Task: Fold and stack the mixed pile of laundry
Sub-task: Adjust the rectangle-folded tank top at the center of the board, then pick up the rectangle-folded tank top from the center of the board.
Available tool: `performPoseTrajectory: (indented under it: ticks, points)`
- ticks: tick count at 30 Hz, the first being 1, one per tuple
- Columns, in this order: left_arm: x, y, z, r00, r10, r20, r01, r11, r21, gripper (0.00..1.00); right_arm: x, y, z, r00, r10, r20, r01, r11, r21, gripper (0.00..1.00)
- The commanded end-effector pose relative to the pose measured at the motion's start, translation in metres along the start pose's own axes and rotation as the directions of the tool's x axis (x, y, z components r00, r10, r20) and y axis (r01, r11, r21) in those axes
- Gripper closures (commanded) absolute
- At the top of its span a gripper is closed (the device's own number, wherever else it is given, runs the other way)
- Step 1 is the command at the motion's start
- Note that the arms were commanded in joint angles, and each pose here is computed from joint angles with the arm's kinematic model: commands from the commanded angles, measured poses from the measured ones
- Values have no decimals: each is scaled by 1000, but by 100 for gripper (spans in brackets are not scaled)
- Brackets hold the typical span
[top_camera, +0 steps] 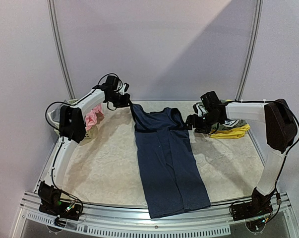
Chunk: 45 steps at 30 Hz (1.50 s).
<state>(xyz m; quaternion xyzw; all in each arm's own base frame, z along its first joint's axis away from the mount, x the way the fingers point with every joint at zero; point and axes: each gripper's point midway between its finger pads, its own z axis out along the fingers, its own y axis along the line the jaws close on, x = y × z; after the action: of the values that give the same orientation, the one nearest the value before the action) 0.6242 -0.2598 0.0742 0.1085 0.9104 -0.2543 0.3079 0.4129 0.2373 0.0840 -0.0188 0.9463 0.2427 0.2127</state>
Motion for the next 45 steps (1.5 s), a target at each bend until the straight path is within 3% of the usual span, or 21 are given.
performPoseTrajectory:
  ticks: [1, 15, 22, 23, 29, 32, 36, 45]
  points:
    - [-48, -42, -39, 991, 31, 127, -39, 997, 61, 100, 7, 1, 3, 1000, -16, -10, 15, 1000, -10, 23]
    - [-57, -83, -44, 987, 10, 158, -32, 991, 134, 100, 7, 3, 7, 1000, -23, -13, 23, 999, -27, 23]
    - [-50, -111, -44, 991, -27, 134, 3, 985, 173, 94, 7, 5, 8, 1000, -22, -12, 21, 999, -41, 22]
    - [-50, -113, -43, 990, -35, 135, 11, 985, 174, 89, 7, 6, 8, 1000, -22, -12, 21, 999, -47, 22]
    - [-53, -113, -60, 990, -15, 141, -1, 993, 115, 37, 5, 10, 7, 1000, -24, -17, 23, 998, -60, 22]
    - [-50, -113, -79, 991, 17, 132, -27, 997, 76, 22, 8, 10, 0, 1000, -23, -13, 22, 998, -60, 22]
    - [-38, -107, -103, 992, 62, 107, -63, 998, 5, 12, 10, 10, -14, 1000, -28, 13, 28, 998, -52, 22]
    - [9, -121, -165, 982, 177, 64, -168, 978, -121, 10, 22, 6, -34, 999, -13, 31, 14, 999, -33, 21]
